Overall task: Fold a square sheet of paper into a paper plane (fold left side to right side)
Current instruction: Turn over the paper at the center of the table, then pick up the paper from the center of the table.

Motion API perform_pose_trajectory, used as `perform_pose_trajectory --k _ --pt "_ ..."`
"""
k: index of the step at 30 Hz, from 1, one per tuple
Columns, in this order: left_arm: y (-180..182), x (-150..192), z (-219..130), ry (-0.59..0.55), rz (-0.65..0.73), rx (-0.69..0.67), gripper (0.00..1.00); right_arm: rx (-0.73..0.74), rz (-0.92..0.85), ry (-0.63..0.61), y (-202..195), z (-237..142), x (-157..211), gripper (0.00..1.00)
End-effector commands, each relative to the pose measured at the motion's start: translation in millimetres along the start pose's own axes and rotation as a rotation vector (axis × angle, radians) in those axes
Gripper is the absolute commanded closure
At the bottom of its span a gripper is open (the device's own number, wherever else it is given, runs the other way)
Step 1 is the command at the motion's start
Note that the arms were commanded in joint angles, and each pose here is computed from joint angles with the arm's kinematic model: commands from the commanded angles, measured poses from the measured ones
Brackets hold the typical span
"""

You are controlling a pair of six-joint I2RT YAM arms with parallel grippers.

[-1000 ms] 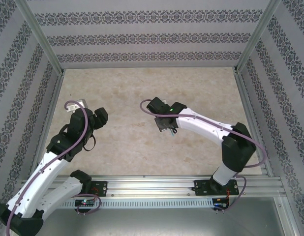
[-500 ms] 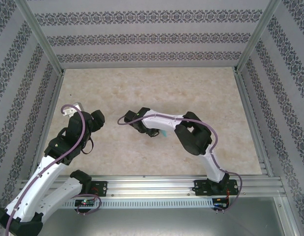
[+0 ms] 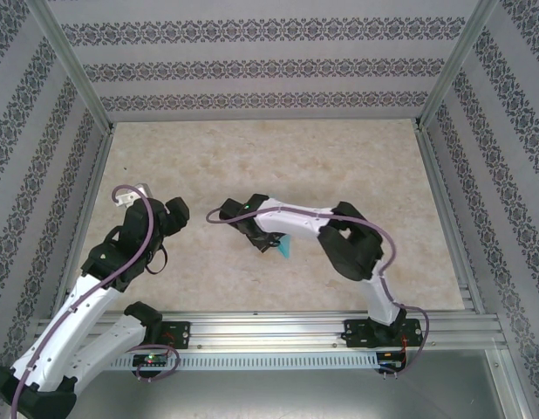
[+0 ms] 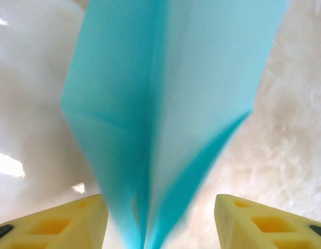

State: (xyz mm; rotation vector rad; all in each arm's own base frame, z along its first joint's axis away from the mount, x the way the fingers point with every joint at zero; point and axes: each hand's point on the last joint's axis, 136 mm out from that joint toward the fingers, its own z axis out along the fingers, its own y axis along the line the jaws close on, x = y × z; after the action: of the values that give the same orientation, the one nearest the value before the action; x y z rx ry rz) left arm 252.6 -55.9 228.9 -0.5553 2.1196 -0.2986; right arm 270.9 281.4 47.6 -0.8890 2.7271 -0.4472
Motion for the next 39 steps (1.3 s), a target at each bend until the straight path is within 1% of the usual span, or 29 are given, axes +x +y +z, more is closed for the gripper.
perform_pose_trajectory --k 1,4,7,11,15,21,28,31,35,39 --pt "-8.7 13.0 10.8 0.056 -0.02 0.045 0.15 -0.2 0.134 -0.157 -5.7 -51.0 -12.6 0.4" --pt "-24.7 27.0 24.6 0.118 -0.026 0.112 0.16 -0.259 0.228 -0.23 -33.2 -71.6 -7.0 0.37" --pt "-51.7 47.0 40.7 0.21 -0.032 0.231 0.17 -0.308 0.305 -0.307 -59.5 -85.6 -3.3 0.35" --pt "-84.8 73.0 61.5 0.337 -0.047 0.365 0.18 -0.413 0.411 -0.406 -85.1 -95.3 1.1 0.34" --pt "-107.2 94.7 82.2 0.439 -0.061 0.445 0.2 -0.535 0.525 -0.498 -103.8 -96.8 7.5 0.3" --pt "-126.8 119.9 110.9 0.532 -0.11 0.518 0.22 -0.658 0.633 -0.57 -123.7 -87.5 21.5 0.28" --pt "-139.9 147.8 142.9 0.624 -0.134 0.525 0.25 -0.742 0.728 -0.651 -140.6 -81.9 33.7 0.18" --pt "-147.8 155.9 152.7 0.648 -0.132 0.537 0.31 -0.773 0.763 -0.675 -145.4 -79.7 37.7 0.14" --pt "-159.5 164.1 162.3 0.676 -0.132 0.56 0.41 -0.794 0.776 -0.662 -144.5 -72.0 42.0 0.13" --pt "-166.4 171.3 171.2 0.701 -0.136 0.57 0.55 -0.824 0.787 -0.664 -144.5 -66.9 43.0 0.13"
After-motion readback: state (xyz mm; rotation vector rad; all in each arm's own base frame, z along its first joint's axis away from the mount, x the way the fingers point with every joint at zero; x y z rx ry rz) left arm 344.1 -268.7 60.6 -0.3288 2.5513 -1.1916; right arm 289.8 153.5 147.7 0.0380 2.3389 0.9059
